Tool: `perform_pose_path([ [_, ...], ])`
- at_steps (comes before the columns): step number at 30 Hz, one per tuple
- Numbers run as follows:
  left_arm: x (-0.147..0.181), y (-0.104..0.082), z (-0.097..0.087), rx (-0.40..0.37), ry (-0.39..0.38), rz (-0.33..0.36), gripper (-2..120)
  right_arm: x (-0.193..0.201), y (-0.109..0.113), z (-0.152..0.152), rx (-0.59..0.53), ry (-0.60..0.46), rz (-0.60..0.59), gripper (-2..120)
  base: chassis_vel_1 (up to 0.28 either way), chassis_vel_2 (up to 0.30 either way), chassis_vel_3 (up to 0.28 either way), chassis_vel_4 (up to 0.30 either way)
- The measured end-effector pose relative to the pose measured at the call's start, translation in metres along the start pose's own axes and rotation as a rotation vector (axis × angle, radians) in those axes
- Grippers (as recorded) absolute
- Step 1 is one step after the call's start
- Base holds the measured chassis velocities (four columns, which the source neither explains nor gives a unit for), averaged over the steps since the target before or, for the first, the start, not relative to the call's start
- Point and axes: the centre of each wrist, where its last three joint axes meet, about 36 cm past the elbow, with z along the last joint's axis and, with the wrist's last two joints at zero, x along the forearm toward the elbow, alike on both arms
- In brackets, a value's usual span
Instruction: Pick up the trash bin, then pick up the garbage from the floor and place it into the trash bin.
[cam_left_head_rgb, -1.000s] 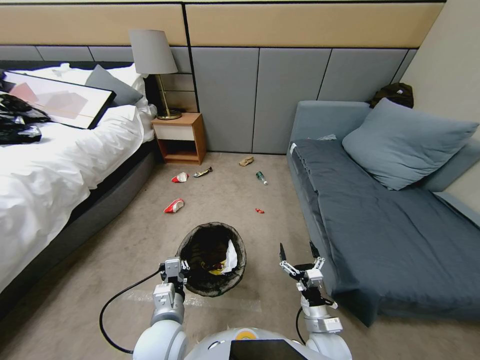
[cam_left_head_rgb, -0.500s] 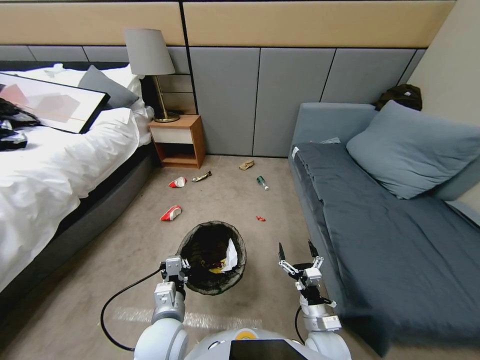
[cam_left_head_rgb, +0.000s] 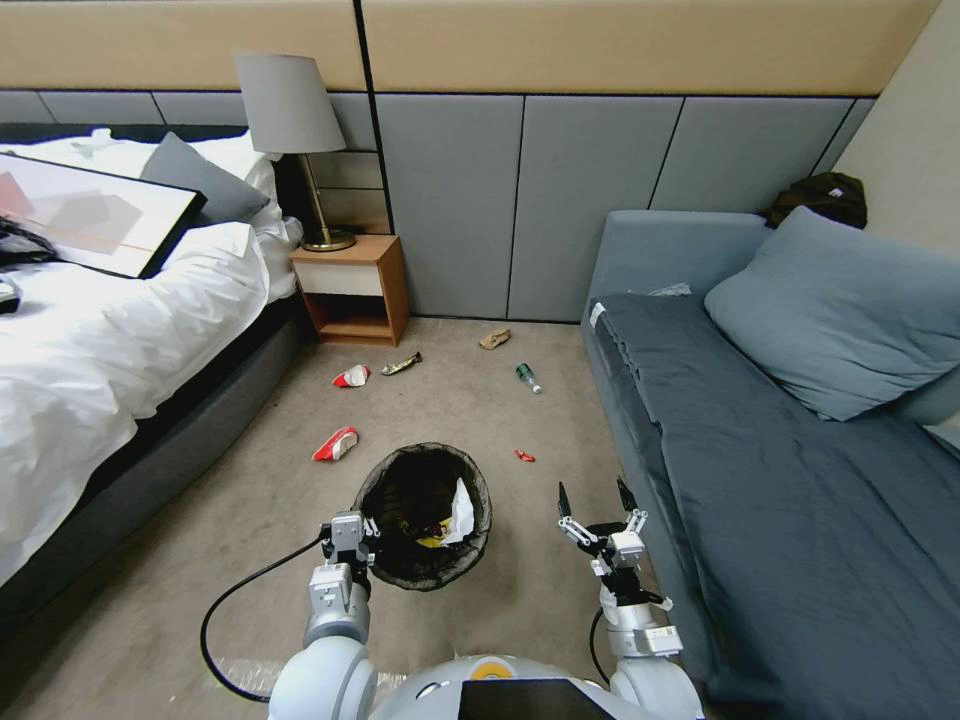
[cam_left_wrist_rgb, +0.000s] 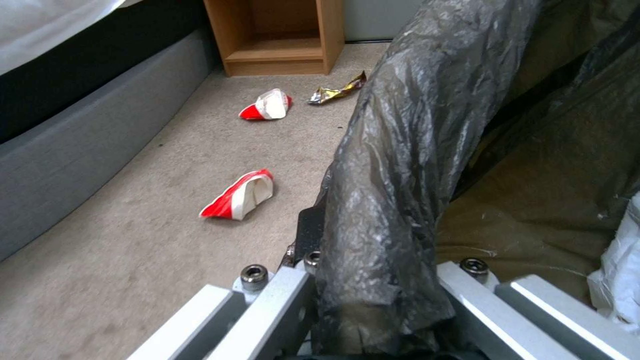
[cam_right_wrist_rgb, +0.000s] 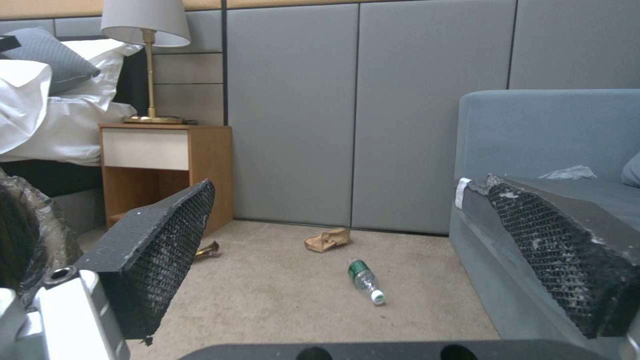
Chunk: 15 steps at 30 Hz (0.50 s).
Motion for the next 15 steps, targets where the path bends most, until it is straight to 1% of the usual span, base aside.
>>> perform_pose_path([
  [9, 0.0009, -0.0001, 0.0002, -0.001, 0.000, 0.000, 0, -0.0023, 0.0005, 0.0001, 0.002, -0.005, -0.017, 100, -0.090, 0.098, 0.096, -0.086],
  [11, 0.0000, -0.0004, -0.0007, 0.000, -0.004, 0.000, 0, -0.0023, 0.0006, 0.0031, 0.005, -0.032, -0.039, 100, -0.067, 0.051, 0.052, -0.065],
  [15, -0.0006, -0.0009, -0.0018, 0.002, -0.008, 0.001, 0, -0.0027, -0.0003, 0.0039, 0.023, -0.048, -0.056, 100, -0.031, 0.021, 0.022, -0.029],
])
